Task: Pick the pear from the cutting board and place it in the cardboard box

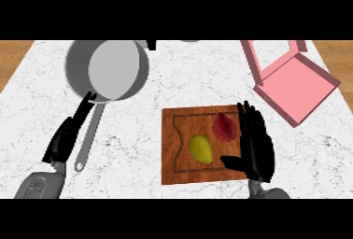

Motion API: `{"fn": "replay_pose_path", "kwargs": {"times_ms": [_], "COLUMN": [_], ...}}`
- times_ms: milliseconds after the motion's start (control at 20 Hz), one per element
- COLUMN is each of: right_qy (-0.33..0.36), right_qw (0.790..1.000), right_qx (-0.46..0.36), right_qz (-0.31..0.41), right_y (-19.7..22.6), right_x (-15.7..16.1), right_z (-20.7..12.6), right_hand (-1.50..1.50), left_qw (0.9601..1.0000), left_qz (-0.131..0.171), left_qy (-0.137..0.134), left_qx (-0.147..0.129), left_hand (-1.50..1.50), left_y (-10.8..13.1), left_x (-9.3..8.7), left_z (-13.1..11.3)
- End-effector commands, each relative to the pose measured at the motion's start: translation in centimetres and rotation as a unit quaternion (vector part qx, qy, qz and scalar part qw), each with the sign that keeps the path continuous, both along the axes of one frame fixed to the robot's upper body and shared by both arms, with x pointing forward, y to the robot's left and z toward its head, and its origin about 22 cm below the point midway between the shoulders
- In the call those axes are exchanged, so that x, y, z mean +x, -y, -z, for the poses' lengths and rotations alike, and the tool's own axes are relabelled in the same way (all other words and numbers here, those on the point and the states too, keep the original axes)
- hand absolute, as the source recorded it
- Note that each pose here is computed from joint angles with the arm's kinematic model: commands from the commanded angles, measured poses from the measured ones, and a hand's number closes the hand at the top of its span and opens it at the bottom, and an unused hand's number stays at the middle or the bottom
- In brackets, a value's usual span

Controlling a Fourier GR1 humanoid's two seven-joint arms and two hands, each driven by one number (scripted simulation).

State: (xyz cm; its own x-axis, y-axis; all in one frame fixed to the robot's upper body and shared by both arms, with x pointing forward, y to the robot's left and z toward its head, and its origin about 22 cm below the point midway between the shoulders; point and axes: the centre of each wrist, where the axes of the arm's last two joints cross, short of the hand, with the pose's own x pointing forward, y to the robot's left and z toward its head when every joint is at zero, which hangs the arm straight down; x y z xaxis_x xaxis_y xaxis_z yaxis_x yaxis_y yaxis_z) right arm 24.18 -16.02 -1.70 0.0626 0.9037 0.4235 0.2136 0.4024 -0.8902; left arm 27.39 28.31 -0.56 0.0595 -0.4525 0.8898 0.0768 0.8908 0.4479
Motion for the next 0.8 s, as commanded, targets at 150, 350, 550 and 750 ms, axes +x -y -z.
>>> {"fn": "replay_pose_path", "kwargs": {"times_ms": [150,350,550,750], "right_qy": [-0.01,-0.012,-0.027,-0.016], "right_qw": [1.0,1.0,0.999,0.999], "right_qx": [-0.009,0.013,0.005,0.022], "right_qz": [-0.004,-0.023,-0.026,-0.02], "right_y": [-1.6,-1.3,-2.0,-1.3], "right_x": [1.5,0.6,3.7,3.7], "right_z": [0.8,0.1,-0.8,2.3], "right_hand": [-1.5,-1.5,-1.5,-1.5], "left_qw": [0.9998,1.0,1.0,1.0], "left_qz": [-0.001,0.004,0.006,0.002], "left_qy": [0.002,0.005,0.003,0.005], "left_qx": [0.019,-0.004,-0.002,0.0], "left_hand": [0.0,0.0,0.0,0.0], "left_y": [0.1,0.7,-0.7,0.2], "left_x": [-0.1,1.1,0.0,-0.7], "left_z": [-0.4,0.3,0.0,-1.3]}}
